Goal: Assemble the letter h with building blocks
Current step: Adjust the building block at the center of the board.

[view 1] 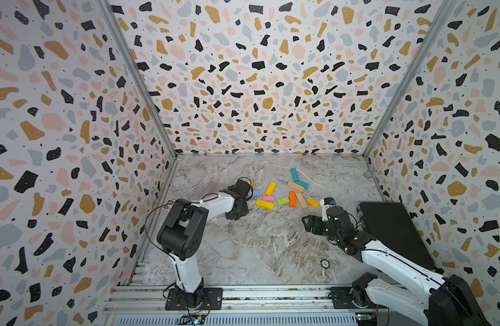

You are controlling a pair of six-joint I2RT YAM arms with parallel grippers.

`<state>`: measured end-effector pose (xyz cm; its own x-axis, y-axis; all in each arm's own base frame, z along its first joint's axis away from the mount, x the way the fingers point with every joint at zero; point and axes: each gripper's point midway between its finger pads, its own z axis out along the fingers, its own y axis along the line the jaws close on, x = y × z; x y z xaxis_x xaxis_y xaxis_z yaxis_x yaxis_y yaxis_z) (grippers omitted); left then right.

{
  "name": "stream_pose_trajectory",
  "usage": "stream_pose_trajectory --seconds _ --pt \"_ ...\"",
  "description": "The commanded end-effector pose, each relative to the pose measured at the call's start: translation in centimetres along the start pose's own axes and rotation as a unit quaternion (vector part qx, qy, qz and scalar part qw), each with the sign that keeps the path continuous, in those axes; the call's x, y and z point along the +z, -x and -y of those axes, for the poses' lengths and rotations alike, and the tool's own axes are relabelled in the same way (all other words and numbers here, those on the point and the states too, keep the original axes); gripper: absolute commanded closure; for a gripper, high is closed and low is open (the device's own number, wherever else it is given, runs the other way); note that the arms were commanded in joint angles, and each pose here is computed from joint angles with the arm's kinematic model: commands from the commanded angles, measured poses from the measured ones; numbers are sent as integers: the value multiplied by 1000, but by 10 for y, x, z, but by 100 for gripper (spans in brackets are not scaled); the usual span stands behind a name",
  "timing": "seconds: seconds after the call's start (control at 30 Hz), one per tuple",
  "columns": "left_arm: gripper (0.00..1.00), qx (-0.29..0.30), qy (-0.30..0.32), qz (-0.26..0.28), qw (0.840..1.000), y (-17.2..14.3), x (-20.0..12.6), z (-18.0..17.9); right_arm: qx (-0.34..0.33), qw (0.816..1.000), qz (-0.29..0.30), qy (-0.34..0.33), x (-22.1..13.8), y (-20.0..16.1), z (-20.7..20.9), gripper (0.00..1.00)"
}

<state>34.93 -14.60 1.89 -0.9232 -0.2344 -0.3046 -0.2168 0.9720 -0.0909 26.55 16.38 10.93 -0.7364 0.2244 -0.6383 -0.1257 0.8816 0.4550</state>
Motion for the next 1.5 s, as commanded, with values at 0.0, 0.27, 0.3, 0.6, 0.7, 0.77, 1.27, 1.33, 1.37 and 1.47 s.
stream_pose_trajectory --seconds 0.0,0.27,0.3,0.6,0.7,0.77,1.27,1.33,1.37,1.47 --pt "66 72 -11 -60 996 -32 -5 -2 4 1000 4 11 -4 1 -5 16" --pt "32 84 29 -43 995 -26 -8 -17 8 1000 2 21 -4 -1 -7 16" --pt "34 88 36 -42 995 -23 -7 -17 8 1000 3 21 -4 0 -7 16" --pt "45 148 85 -33 985 3 0 -18 7 1000 12 28 -9 3 -10 16" --pt "47 158 86 -45 983 4 9 -17 8 1000 12 28 -9 2 -9 16" --pt "50 161 86 -50 982 5 14 -17 8 999 12 30 -9 2 -10 16" --pt "73 156 70 -15 985 -1 -10 -34 14 999 8 39 -8 1 -12 16" --pt "73 148 65 -13 987 -6 -7 -36 14 999 7 41 -8 0 -14 16" --pt "74 146 65 -14 987 -6 -5 -37 14 999 6 43 -8 0 -14 16" --pt "74 148 74 -18 986 -5 -1 -39 14 999 8 41 -8 1 -14 16"
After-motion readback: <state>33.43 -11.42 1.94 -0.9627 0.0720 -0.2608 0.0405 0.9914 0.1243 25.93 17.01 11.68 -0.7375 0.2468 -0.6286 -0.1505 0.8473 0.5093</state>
